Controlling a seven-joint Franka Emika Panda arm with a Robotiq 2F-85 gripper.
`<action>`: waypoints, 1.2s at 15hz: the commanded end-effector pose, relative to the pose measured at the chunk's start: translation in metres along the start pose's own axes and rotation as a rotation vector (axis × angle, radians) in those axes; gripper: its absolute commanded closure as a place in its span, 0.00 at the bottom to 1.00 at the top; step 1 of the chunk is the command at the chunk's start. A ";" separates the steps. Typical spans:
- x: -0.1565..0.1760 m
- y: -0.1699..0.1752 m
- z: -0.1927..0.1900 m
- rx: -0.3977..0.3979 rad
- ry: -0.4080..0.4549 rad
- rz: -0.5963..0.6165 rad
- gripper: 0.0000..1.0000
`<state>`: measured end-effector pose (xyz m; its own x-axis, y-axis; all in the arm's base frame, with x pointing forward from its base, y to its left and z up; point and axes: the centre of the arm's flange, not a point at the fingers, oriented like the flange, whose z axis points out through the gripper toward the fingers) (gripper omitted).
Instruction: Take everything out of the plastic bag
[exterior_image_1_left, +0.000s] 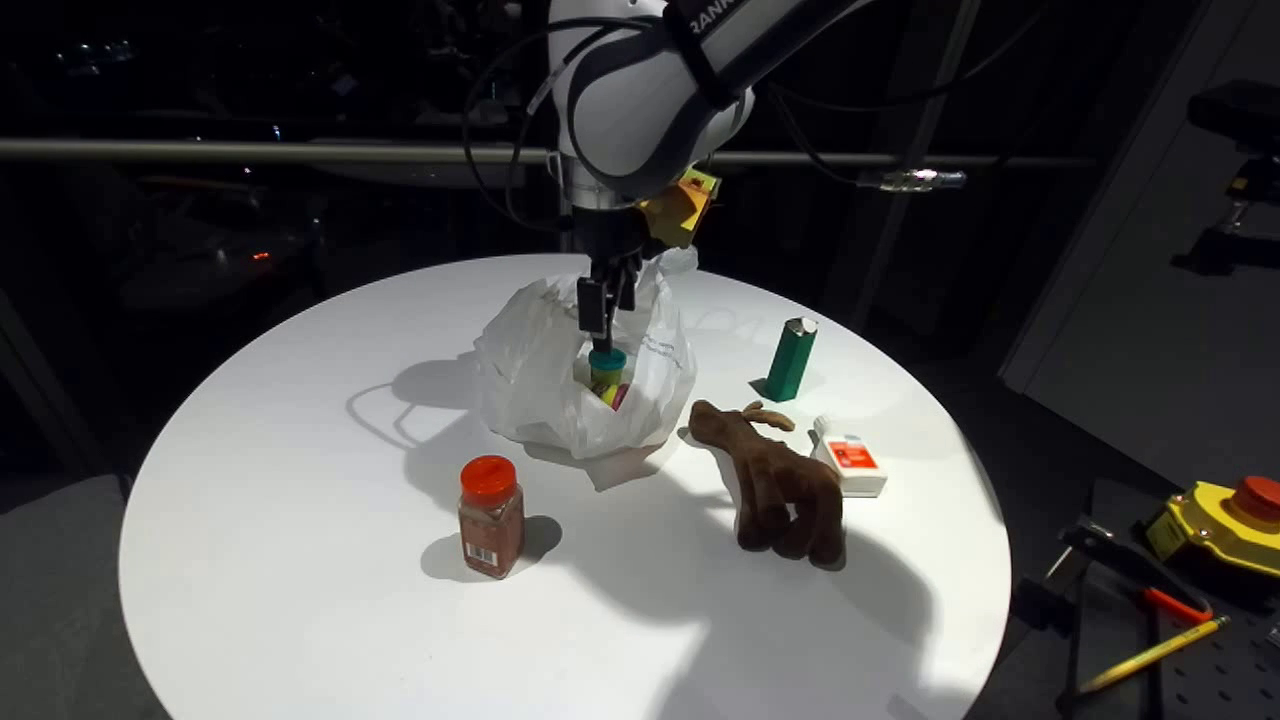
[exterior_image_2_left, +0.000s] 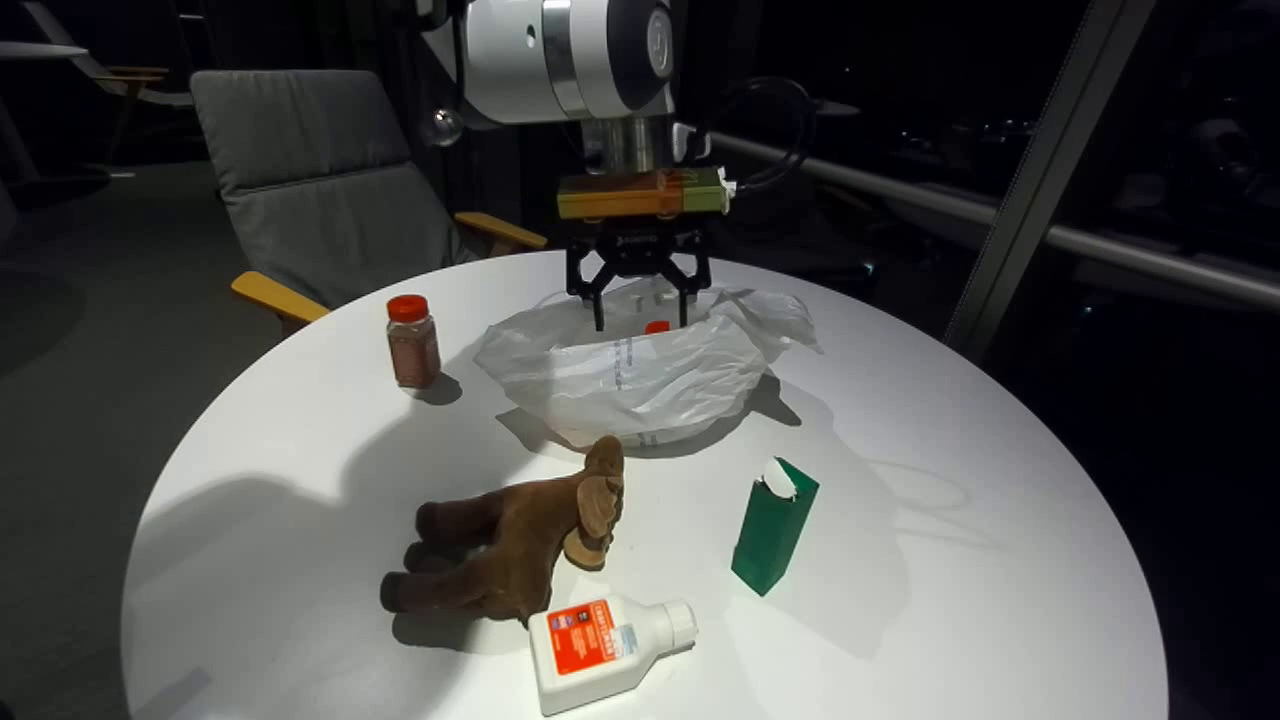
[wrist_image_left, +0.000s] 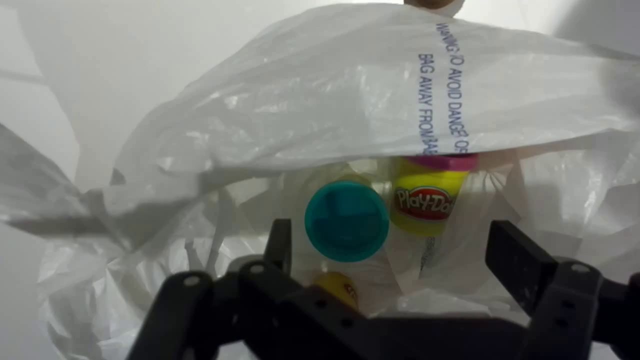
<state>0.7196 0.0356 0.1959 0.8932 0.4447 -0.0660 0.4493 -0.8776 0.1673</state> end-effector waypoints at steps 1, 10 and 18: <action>0.022 0.020 0.017 0.010 0.003 -0.050 0.00; 0.030 0.032 0.061 0.063 0.027 -0.099 0.00; 0.039 0.041 0.072 0.050 0.037 -0.100 0.51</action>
<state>0.7538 0.0073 0.1316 0.8485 0.5264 -0.0536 0.5289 -0.8405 0.1177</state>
